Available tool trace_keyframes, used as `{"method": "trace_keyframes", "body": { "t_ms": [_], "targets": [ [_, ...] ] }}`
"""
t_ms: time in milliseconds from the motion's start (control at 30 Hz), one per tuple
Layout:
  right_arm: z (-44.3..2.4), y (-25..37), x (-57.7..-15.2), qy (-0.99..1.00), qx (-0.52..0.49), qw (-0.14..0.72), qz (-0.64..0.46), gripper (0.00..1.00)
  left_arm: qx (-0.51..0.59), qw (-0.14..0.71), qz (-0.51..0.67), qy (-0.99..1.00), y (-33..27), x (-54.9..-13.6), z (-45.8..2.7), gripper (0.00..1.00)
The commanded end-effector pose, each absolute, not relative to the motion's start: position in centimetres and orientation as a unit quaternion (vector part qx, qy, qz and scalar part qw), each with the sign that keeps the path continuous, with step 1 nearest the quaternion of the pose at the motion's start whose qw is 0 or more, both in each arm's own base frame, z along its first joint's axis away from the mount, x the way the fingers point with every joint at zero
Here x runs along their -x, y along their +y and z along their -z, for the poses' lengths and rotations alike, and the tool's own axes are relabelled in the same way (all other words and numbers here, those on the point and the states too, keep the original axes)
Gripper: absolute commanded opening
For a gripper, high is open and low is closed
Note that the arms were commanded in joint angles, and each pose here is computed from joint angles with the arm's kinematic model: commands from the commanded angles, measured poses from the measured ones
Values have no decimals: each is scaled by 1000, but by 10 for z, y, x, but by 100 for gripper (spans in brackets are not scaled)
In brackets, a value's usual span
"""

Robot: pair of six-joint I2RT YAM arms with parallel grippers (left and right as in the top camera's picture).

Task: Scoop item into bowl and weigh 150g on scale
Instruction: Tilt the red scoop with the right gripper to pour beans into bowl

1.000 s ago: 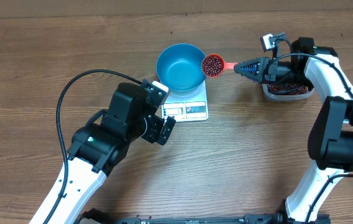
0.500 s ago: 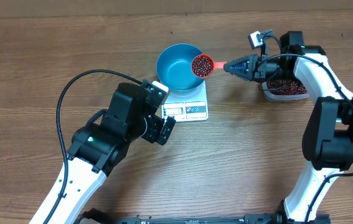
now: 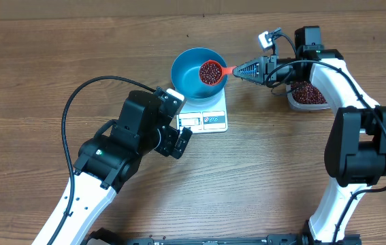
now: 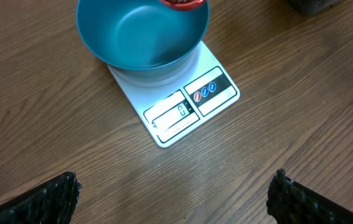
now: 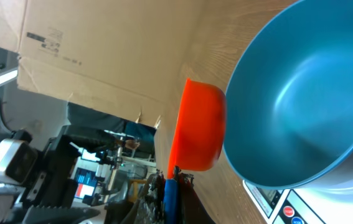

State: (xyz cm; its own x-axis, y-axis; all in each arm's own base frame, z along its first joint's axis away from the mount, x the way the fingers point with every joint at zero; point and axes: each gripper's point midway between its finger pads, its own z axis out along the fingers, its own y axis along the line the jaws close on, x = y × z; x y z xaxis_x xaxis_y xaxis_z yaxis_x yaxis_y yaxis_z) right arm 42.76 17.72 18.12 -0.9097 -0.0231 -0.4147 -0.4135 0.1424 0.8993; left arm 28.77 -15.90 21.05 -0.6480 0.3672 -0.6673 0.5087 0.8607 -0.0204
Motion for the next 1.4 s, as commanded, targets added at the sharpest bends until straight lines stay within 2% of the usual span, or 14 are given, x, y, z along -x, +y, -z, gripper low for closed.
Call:
{"method": "trace_keyframes", "body": {
  "t_ms": [0, 567, 933, 1367],
  "targets": [
    [-172, 184, -430, 757, 126, 131, -628, 4, -242, 349, 115, 898, -164, -290, -219, 100],
    [-144, 195, -457, 814, 151, 190, -528, 4, -242, 349, 114, 898, -164, -290, -219, 100],
    [-149, 208, -475, 794, 240, 278, -483, 4, -242, 349, 114, 898, -164, -290, -219, 100],
    [-148, 210, -474, 769, 316, 322, -453, 4, -242, 349, 114, 898, -164, -290, -219, 100]
  ]
}}
